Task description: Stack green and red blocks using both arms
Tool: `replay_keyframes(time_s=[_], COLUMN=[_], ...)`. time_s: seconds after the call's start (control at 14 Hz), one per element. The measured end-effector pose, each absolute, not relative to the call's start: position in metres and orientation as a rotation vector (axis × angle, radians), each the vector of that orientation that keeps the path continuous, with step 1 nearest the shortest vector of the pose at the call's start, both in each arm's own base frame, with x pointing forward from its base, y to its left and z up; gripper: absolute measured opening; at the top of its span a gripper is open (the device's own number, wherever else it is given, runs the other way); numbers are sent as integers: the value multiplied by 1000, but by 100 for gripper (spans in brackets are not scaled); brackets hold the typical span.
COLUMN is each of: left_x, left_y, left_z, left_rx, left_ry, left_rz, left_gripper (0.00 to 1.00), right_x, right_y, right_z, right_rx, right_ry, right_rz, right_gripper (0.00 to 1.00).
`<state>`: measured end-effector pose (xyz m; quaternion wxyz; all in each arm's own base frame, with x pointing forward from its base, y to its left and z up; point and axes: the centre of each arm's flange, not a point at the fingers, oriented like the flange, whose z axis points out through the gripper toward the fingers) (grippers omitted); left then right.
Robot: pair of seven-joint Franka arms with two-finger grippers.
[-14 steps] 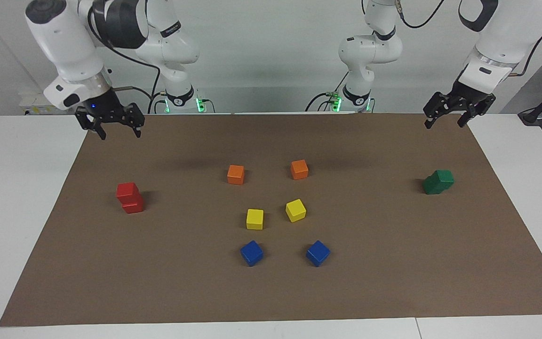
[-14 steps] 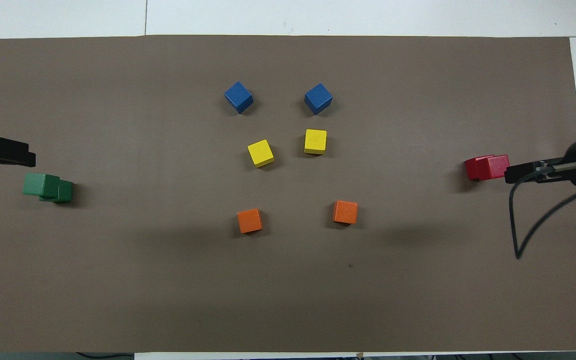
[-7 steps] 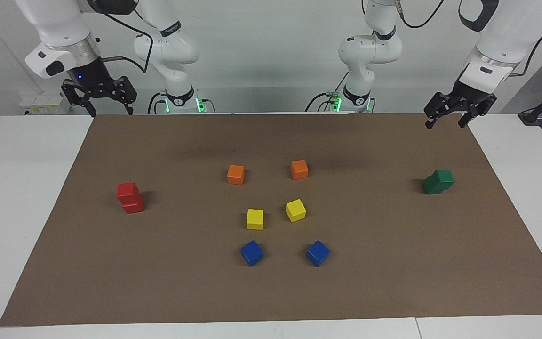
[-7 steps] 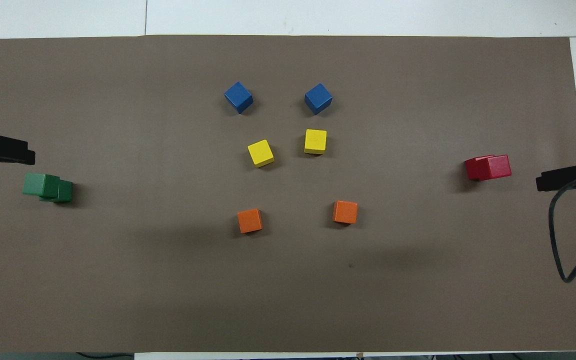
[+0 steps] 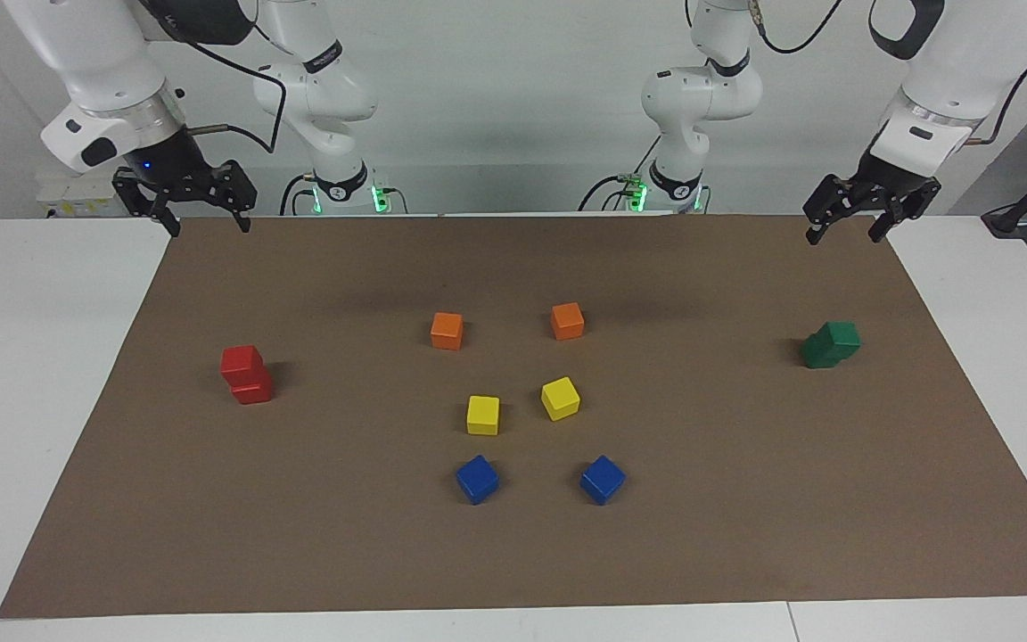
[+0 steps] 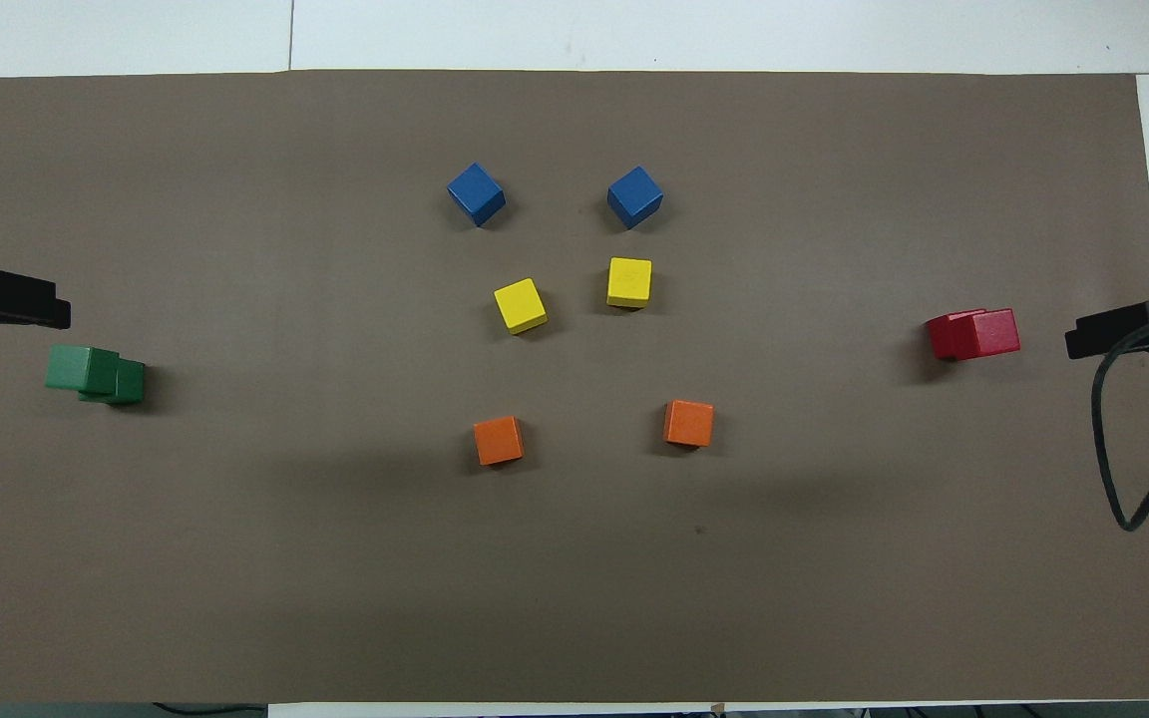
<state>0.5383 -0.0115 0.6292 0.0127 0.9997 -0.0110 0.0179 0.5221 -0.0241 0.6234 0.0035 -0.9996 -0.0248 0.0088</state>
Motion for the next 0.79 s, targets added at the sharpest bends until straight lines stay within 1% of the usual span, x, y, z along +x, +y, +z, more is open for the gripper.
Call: replay_keyframes(time_s=[0.29, 0.57, 0.79], left_x=[539, 547, 549], left_y=[-11, -10, -9], left_z=[628, 611, 608], left_rx=[3116, 3117, 3117], left_ry=[-34, -29, -26], left_rz=[51, 3, -6], left_gripper=[100, 100, 100], right_x=[525, 528, 532], right_y=[-13, -8, -17], right_z=[627, 639, 641], right_rx=[-3133, -3127, -3123], right_ry=[-110, -128, -105], right_rz=[17, 52, 54], right_gripper=[100, 100, 100])
